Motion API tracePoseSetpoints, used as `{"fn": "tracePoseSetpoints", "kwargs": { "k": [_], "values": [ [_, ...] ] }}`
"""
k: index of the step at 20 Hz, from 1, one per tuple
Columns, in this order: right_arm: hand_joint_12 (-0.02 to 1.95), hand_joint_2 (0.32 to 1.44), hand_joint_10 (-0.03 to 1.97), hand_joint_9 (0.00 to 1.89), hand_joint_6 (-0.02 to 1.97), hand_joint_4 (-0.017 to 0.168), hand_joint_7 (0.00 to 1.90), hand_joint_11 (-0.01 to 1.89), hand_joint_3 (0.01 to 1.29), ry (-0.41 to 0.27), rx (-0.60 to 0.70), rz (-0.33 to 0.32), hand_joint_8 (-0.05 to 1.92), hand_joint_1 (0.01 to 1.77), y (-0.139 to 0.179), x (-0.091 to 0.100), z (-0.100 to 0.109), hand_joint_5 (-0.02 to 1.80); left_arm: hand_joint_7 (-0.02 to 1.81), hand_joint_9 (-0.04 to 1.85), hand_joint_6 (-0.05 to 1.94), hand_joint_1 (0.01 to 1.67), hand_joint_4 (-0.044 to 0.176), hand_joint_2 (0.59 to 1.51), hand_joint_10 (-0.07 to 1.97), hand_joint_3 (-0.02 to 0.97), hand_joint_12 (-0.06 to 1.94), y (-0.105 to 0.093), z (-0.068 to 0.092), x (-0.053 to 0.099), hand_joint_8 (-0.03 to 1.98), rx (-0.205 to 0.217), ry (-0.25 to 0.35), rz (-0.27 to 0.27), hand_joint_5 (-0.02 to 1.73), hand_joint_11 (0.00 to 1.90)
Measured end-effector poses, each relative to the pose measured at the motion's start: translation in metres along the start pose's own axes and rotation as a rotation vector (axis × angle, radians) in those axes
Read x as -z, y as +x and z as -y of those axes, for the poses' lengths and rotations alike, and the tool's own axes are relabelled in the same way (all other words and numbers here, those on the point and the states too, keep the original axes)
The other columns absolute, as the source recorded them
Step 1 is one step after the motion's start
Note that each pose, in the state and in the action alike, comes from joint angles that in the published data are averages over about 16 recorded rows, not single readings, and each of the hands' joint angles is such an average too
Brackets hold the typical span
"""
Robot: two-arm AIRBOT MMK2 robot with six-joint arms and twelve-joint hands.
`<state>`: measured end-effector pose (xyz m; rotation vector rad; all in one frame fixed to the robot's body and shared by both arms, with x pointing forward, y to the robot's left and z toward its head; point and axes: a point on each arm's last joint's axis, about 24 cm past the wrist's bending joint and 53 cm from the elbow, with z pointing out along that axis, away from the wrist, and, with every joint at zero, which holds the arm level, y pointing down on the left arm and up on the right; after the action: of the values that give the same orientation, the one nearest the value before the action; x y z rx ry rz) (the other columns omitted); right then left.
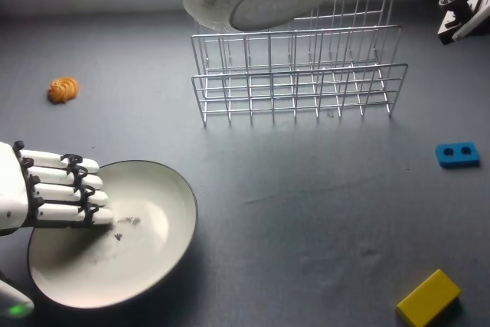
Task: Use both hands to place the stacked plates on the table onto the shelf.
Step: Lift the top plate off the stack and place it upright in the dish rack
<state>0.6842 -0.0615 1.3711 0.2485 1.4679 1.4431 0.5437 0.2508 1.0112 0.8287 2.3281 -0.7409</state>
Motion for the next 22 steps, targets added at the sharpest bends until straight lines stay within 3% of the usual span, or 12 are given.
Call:
{"fn": "tracePoseSetpoints", "kwargs": {
  "k": [12,22],
  "values": [
    [1.23,1.06,0.48,1.02,1.02,-0.005,0.99,0.67,0.01,0.107,-0.146,0.026,1.05,1.20,-0.013,-0.006,0.042,0.86,0.04,0.00,-0.03,0.02,-0.008,1.116,-0.02,0.017,0.00,0.021,-0.024,0.006,0.00,0.137,-0.110,-0.029,0.00,0.02],
    [1.25,1.07,0.50,1.01,1.02,-0.005,0.98,0.67,0.01,0.179,-0.209,0.030,1.06,1.20,-0.015,-0.016,0.074,0.85,0.04,-0.02,-0.04,0.02,-0.010,1.113,-0.05,0.017,0.01,0.027,-0.040,0.016,0.00,0.149,-0.185,-0.048,0.00,0.02]
  ]
}}
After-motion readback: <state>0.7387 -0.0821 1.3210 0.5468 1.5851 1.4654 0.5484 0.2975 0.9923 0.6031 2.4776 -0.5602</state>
